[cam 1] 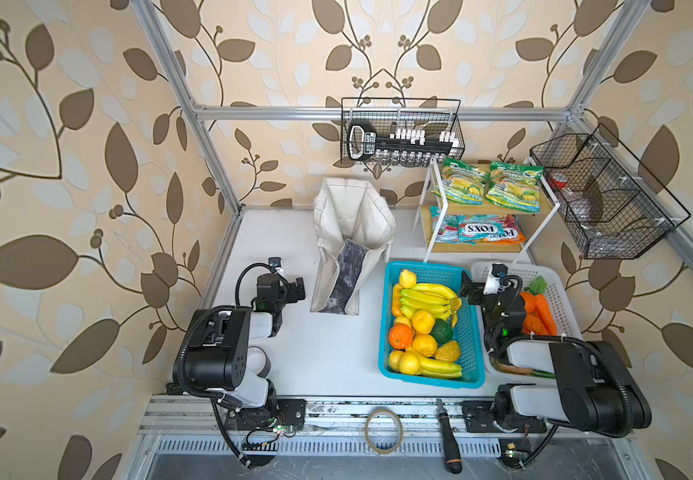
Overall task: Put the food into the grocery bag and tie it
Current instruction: 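Raise both arms from rest toward the canvas tote bag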
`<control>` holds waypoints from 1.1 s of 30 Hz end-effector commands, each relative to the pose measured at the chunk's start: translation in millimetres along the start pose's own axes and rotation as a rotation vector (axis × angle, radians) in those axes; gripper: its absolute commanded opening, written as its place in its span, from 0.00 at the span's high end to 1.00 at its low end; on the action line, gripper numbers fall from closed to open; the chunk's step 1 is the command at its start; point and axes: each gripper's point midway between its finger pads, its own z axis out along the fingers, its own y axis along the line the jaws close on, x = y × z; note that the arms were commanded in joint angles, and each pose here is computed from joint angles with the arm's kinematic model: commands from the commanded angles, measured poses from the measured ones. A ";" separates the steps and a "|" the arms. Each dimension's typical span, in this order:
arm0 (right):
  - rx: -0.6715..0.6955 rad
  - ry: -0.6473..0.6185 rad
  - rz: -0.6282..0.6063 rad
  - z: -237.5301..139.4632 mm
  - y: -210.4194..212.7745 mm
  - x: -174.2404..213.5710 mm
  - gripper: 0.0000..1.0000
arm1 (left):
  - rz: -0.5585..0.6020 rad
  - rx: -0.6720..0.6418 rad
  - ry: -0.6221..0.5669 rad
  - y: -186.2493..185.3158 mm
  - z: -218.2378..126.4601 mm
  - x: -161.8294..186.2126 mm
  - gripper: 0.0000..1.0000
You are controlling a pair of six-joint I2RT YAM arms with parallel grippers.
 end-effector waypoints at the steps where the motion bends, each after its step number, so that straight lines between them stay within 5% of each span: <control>1: -0.015 0.046 -0.032 -0.6 1.6 13.4 0.00 | 0.023 0.017 -0.059 -6.4 -4.0 -17.4 0.01; 33: -0.017 0.049 -0.020 -0.2 0.5 13.4 0.00 | 0.023 0.018 -0.060 -6.6 -4.4 -17.5 0.01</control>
